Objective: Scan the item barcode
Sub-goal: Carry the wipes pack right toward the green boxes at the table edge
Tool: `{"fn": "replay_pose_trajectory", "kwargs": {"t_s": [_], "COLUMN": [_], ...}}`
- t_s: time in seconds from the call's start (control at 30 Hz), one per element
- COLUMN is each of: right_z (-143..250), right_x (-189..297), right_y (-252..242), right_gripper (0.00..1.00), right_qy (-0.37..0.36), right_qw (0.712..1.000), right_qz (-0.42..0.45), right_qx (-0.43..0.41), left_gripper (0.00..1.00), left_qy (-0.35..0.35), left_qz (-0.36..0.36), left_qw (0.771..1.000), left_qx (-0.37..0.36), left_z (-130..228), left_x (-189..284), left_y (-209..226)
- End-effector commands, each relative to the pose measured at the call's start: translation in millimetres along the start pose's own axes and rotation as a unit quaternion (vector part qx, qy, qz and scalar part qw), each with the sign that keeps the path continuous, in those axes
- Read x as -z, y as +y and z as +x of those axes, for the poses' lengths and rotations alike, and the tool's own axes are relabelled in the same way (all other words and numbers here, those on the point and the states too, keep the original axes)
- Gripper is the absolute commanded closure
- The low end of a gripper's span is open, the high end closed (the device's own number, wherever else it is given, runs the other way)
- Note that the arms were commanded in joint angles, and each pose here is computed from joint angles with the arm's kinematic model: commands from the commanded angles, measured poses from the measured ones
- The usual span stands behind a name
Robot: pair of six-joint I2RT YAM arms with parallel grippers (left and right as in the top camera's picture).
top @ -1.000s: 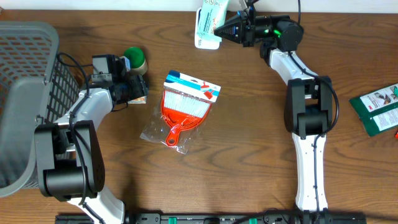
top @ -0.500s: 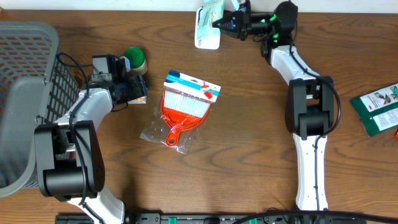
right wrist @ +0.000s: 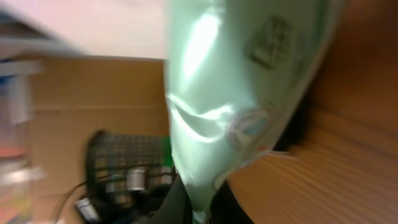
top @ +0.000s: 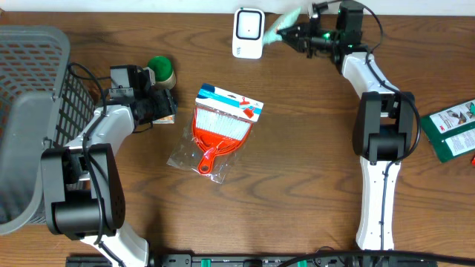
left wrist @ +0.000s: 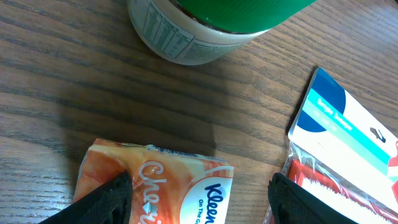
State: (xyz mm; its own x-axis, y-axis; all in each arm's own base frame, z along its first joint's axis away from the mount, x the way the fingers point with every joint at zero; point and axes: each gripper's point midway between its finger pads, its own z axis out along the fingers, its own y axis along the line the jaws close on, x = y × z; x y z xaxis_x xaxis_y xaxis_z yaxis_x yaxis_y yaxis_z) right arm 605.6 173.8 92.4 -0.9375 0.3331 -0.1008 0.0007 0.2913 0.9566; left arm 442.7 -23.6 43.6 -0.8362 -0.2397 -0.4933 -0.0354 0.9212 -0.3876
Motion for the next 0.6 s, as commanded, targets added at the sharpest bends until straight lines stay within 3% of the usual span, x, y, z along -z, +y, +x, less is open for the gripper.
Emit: {"fn": "replay_pose_trajectory", "kwargs": {"t_s": [0.0, 0.13, 0.27, 0.5, 0.57], "right_z": [-15, -2, 4, 3, 2], "right_x": [8, 28, 57, 108, 135], "right_y": [-6, -38, -36, 37, 51], "right_gripper": [0.99, 0.99, 0.99, 0.99, 0.99], "right_qy": [-0.041, -0.013, 0.007, -0.014, -0.037], "right_qw": [0.986, 0.957, 0.927, 0.897, 0.871], "right_qz": [0.094, 0.238, 0.325, 0.373, 0.425], "right_qx": [0.132, 0.166, 0.185, 0.238, 0.243], "left_gripper": [0.29, 0.29, 0.29, 0.29, 0.29], "left_qy": [0.039, 0.034, 0.029, 0.029, 0.029], "left_qz": [-0.028, -0.028, -0.027, -0.027, -0.027], "left_qw": [0.999, 0.999, 0.999, 0.999, 0.999], "left_qx": [0.015, 0.013, 0.011, 0.011, 0.011], "left_z": [27, 24, 22, 22, 22], "left_x": [-13, -13, -14, -14, -14], "left_y": [19, 19, 19, 19, 19]}}
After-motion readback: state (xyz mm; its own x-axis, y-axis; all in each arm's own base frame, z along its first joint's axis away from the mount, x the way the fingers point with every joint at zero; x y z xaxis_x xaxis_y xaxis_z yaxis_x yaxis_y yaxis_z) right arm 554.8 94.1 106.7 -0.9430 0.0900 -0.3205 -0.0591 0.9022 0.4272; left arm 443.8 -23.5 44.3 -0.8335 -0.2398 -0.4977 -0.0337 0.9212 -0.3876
